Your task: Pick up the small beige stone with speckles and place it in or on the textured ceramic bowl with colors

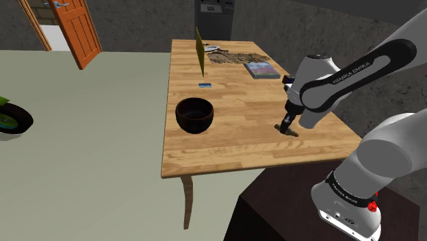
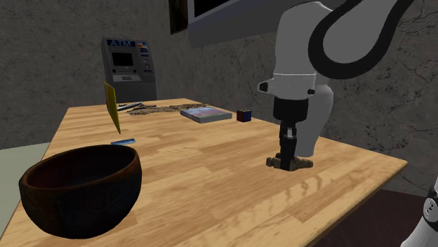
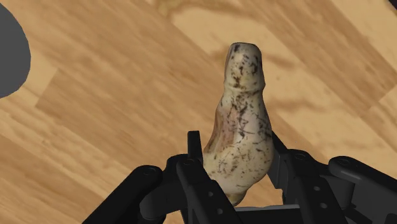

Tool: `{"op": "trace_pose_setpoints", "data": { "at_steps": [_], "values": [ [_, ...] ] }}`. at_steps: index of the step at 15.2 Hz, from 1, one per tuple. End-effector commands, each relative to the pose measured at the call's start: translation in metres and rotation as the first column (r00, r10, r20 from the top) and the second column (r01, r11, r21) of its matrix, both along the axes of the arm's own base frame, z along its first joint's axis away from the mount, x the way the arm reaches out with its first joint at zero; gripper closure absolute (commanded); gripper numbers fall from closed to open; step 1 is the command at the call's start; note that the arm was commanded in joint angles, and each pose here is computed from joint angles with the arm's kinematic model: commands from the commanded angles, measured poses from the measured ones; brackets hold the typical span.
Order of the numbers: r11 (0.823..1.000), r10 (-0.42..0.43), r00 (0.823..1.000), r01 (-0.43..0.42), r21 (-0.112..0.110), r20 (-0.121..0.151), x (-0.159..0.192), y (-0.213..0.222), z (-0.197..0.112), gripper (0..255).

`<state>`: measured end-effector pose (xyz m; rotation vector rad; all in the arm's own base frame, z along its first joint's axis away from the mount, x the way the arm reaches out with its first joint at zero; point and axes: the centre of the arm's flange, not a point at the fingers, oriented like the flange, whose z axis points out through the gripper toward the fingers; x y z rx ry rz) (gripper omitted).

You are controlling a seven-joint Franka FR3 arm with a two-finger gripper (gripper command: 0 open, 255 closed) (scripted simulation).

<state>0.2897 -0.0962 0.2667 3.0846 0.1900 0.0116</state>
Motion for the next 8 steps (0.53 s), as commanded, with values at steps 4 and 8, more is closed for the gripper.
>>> {"op": "trace_pose_setpoints", "data": {
  "at_steps": [4,8],
  "values": [
    [1.000,0.000,1.000,0.000,0.000,-0.001,0.000,0.000,0.026,255],
    [1.000,0.000,1.000,0.000,0.000,-0.001,0.000,0.000,0.047,255]
  ]
}}
